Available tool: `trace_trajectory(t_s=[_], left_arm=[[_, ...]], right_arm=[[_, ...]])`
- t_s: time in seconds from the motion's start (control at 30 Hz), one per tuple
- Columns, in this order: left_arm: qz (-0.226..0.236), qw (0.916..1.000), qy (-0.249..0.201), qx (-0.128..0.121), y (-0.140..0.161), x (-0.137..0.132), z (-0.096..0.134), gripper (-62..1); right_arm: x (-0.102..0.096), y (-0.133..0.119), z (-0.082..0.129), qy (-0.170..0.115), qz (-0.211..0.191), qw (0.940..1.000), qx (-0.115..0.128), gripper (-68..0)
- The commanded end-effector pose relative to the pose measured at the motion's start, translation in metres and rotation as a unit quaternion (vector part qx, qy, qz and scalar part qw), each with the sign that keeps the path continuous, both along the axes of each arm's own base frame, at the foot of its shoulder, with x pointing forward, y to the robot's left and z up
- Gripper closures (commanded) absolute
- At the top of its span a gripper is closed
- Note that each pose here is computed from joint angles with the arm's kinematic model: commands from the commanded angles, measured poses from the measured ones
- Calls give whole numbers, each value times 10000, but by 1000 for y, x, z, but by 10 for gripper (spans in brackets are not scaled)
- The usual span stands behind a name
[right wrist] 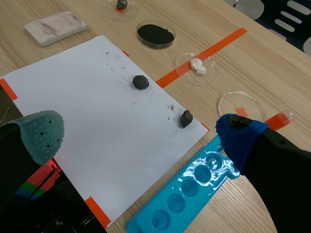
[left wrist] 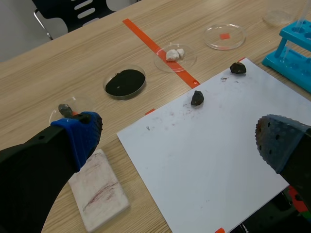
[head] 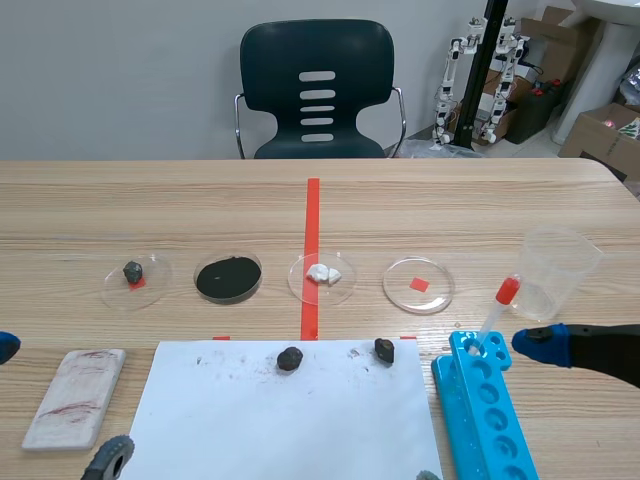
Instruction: Return to the home posture
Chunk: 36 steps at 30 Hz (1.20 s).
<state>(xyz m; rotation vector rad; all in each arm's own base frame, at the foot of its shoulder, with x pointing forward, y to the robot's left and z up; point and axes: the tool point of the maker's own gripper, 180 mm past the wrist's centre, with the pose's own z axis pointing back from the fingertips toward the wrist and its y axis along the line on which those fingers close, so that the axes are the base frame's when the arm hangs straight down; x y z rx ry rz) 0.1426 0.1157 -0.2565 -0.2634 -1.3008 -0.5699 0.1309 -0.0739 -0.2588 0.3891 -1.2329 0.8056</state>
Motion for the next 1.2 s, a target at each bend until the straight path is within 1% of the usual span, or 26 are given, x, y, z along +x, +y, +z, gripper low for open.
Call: trace_trajectory(t_s=[0.0,0.13,0.3,0.47,1.17], left_arm=[[-24,10000,-80,-55,-1,2,5,-623],[-30,10000,-42,-42,-1,1,3,-623],[-4,9999,-104,-125,-1,3,7,-623],[11,10000,7,-57,0,2,2,-623],[4,10000,36,-20,0,1,1,-623]], right_arm=[[3,0,7,-118,7,9999,85,-679],[3,0,7,-118,7,9999,85,-679],[3,0,7,-118,7,9999,85,-679],[3,0,7,-118,7,9999,85,-679],[3,0,7,-118,7,9999,85,-679]])
